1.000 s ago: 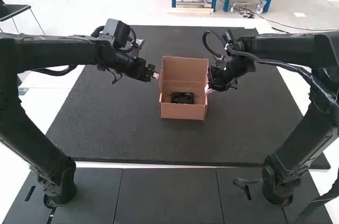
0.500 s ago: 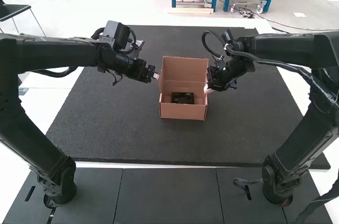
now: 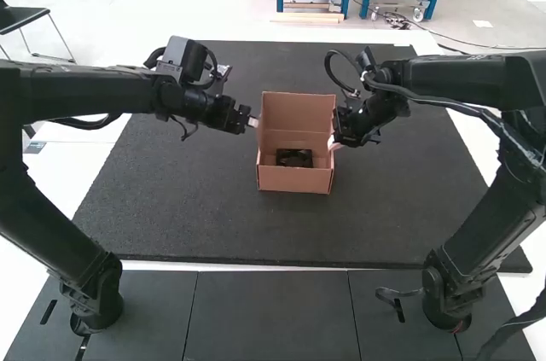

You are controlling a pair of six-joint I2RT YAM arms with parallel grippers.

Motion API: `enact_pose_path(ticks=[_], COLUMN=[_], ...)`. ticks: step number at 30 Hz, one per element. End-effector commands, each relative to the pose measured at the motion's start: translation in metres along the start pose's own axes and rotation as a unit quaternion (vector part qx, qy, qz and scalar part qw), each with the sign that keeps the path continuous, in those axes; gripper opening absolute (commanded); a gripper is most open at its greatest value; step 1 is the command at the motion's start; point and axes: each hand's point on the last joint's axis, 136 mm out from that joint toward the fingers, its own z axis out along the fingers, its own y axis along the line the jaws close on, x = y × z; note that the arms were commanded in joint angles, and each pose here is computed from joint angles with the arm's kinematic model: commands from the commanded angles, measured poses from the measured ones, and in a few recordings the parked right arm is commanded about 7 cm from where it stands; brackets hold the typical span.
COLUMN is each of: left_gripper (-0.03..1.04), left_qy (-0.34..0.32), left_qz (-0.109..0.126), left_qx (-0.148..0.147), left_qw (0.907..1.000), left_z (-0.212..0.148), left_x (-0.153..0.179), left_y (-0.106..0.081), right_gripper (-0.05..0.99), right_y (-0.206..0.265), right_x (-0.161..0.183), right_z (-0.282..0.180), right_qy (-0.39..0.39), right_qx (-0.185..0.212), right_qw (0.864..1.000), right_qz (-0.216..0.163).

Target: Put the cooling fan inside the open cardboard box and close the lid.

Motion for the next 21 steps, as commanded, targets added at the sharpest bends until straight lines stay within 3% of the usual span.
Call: enact_pose_path(ticks=[1,13,21], left_gripper=[0.97,0.97,0.97], left_qy=[-0.013,-0.008,-0.048], left_qz=[0.004,0.007,0.015], left_qx=[0.023,0.028,0.033], left_qw=[0.9996,0.9995,0.9982], left_z=[-0.006,-0.003,-0.031], left_x=[-0.006,0.001,-0.014], left_y=[-0.016,-0.021,-0.027], right_gripper=[-0.02,-0.02,-0.02], right_y=[0.015,0.013,0.011], right_x=[0.005,0.007,0.012], right_z=[-0.005,-0.003,-0.001], right_qy=[-0.002,0.000,0.006], right_qx=[-0.022,-0.021,-0.020], right_qw=[1.000,1.000,1.000], right_qz=[-0.008,-0.008,-0.008])
